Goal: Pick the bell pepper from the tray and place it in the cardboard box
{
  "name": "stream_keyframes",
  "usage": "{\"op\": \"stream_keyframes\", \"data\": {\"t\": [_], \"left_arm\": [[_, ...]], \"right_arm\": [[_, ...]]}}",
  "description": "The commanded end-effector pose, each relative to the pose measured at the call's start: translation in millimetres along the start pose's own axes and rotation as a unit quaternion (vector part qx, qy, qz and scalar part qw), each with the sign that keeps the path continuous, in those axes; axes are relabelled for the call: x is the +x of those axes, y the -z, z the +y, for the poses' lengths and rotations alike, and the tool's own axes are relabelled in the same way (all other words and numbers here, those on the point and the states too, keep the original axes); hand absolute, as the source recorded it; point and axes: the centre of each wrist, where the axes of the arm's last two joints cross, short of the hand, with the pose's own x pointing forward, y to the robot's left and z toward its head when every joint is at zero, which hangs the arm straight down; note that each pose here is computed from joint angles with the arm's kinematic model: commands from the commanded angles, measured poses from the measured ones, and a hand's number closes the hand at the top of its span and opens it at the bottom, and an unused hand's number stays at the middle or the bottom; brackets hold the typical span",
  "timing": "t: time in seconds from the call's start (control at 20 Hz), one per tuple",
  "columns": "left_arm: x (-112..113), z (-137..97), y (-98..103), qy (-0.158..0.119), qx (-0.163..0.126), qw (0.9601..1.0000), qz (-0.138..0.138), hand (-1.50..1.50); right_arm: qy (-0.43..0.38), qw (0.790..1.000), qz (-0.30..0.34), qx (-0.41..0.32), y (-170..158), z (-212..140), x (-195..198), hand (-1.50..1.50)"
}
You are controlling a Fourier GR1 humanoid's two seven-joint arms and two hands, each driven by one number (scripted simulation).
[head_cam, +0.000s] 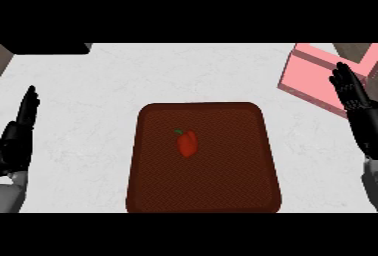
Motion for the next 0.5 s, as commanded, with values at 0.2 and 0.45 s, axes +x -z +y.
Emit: {"op": "stream_keyframes", "data": {"t": [0.2, 0.45], "left_arm": [[47.3, -86.3, -9.8, -0.09, -0.196, 0.9753, -0.048, 0.0], [48.0, -97.7, -17.4, -0.117, -0.242, 0.9628, -0.031, 0.0]], "right_arm": [[0.052, 0.99, 0.131, 0.023, -29.7, 151.5, -11.2, -1.5], [-0.23, 0.969, 0.089, 0.023, -46.3, 114.2, -36.0, -1.5]]}}
